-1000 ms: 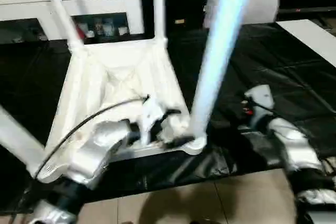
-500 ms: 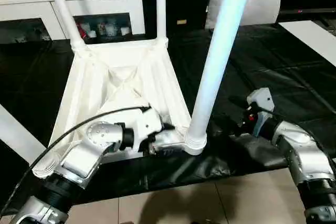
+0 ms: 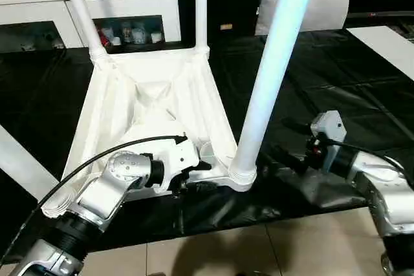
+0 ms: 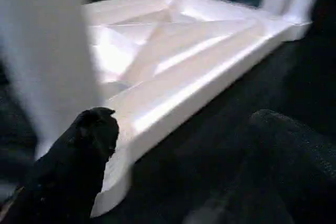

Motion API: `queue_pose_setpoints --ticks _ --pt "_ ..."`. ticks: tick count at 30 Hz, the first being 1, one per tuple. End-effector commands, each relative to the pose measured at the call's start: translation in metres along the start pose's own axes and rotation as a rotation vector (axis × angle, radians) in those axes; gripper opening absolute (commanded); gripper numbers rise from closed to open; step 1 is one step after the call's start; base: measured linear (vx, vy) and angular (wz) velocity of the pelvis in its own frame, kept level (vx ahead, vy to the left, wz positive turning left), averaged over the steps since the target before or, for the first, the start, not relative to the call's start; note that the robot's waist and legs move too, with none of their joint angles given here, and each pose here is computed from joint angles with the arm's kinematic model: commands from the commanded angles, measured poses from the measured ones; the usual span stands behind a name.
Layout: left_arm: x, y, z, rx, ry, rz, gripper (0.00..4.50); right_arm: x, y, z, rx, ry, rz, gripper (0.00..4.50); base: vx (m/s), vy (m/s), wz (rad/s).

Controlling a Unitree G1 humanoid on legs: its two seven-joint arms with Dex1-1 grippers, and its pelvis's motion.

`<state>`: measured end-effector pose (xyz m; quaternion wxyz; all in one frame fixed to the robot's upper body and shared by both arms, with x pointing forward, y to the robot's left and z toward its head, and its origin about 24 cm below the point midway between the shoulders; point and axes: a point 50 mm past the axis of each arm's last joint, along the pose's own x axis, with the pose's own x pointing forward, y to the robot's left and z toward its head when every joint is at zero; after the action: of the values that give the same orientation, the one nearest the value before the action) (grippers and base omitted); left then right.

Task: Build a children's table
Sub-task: Rotate leg to tighten

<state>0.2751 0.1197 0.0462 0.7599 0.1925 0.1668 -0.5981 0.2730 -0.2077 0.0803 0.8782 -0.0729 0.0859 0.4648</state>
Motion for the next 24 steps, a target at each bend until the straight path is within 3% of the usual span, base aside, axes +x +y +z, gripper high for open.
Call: queue_pose_setpoints --ticks 1,19,20,24 --pt "-0.002 0.000 -0.003 -0.006 0.017 -0.002 1.89 -0.002 0.004 0.003 -0.002 0.007 0.058 4.50 0.000 0.000 0.00" --pt "-0.004 -0.008 -0.011 -0.069 0.074 -0.117 0.41 0.001 0.014 0.008 0.020 0.044 0.207 4.50 0.000 0.000 0.00" --pt "-0.004 -0.008 -0.011 -0.064 0.081 -0.121 0.26 0.003 0.015 0.010 0.018 0.043 0.222 4.23 0.000 0.000 0.00" --pt "-0.003 -0.007 -0.010 -0.047 0.080 -0.129 0.06 0.008 0.015 0.009 0.023 0.046 0.252 3.96 0.000 0.000 0.00"
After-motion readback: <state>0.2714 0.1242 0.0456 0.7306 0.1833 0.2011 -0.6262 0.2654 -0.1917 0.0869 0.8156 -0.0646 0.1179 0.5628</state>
